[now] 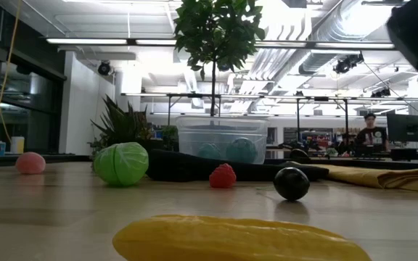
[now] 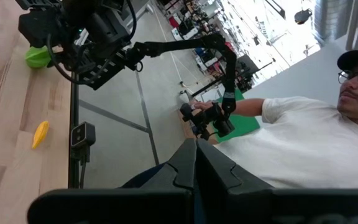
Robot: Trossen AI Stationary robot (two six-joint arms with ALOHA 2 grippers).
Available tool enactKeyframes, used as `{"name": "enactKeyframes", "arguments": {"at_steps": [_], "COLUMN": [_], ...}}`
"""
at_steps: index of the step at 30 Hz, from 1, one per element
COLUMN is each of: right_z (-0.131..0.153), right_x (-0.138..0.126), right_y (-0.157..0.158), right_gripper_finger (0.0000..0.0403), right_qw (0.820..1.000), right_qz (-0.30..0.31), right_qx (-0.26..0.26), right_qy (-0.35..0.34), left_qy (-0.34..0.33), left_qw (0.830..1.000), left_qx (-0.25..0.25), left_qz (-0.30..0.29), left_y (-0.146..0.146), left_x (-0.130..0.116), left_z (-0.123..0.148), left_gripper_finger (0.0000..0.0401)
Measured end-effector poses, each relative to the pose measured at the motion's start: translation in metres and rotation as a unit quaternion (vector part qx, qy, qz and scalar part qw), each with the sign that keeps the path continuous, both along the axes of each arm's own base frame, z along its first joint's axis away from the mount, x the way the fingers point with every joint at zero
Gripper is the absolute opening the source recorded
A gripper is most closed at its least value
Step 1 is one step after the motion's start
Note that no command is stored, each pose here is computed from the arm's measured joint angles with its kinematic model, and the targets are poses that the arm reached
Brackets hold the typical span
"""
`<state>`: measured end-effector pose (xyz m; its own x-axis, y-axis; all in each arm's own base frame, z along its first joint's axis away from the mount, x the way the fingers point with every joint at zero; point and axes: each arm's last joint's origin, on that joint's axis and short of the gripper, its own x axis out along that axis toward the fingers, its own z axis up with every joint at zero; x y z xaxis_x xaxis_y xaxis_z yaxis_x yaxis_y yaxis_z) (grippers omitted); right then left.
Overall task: Pick and placing Produce into tupperware
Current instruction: Put the starfruit into the transparent bin
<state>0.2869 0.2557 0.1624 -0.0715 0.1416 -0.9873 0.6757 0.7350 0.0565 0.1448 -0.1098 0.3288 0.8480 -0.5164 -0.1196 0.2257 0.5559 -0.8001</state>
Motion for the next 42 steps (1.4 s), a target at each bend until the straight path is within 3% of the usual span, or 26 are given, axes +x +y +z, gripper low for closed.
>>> {"name": "enactKeyframes", "arguments": {"at_steps": [18, 42], "right_z": [0.004, 0.057], "right_x": [0.021, 0.046], "right_y": [-0.015, -0.027], "right_gripper_finger": [0.0218, 0.0218], "right_qw": [0.999, 0.997], "right_qz": [-0.006, 0.033], "right_qx": [0.035, 0.013], "right_qy": [-0.029, -0.071], "left_qy": [0.0, 0.017], "left_qw": [1.0, 1.0], "left_qx": [0.001, 0.015], "left_qz": [0.0, 0.0], "left_y": [0.0, 0.0], "left_x": [0.0, 0.0], "left_z": [0.0, -0.004], "left_gripper_finger": [0.0001, 0.0001]}}
